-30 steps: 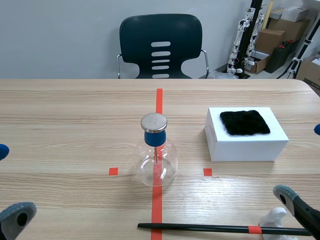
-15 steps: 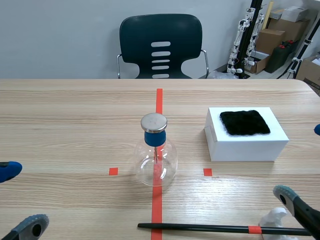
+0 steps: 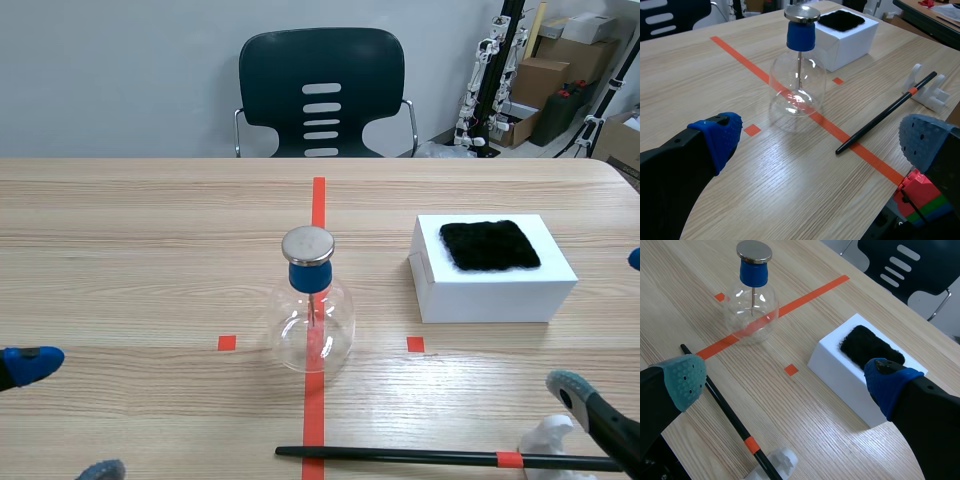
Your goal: Do the electroscope experiment. pick up the black charging rod
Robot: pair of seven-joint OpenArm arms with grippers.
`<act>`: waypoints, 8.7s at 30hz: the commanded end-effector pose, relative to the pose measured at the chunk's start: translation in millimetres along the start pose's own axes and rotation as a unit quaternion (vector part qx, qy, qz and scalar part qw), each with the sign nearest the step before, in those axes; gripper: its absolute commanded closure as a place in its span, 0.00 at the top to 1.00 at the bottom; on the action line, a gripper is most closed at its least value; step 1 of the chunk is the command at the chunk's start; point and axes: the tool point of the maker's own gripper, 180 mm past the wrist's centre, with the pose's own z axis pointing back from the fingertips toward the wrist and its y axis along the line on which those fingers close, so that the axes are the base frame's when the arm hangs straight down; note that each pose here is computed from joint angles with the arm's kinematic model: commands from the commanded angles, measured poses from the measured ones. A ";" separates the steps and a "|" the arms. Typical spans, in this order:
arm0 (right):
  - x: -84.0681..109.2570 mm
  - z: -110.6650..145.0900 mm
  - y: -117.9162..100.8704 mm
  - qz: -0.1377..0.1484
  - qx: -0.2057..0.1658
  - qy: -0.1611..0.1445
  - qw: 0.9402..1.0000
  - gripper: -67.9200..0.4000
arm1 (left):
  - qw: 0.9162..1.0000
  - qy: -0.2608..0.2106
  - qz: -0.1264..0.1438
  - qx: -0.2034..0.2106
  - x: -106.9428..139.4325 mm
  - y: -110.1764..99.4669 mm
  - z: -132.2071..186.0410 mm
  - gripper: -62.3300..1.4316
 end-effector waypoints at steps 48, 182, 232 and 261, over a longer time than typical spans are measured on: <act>-86.2 -38.5 27.0 0.195 0.152 0.270 0.931 1.00 | 0.997 -0.066 -0.041 0.026 -29.3 -11.5 -16.0 1.00; -169.3 -70.8 46.0 0.245 0.213 0.449 0.832 0.02 | 0.987 -0.133 -0.083 0.017 -51.7 4.5 -25.1 1.00; -123.1 -40.1 40.4 0.284 0.236 0.362 0.856 0.02 | 0.987 -0.137 -0.084 0.018 -50.3 4.0 -25.2 1.00; -35.6 -11.3 -20.6 0.367 0.059 0.293 0.881 0.02 | 0.987 -0.138 -0.084 0.018 -50.2 4.0 -25.2 1.00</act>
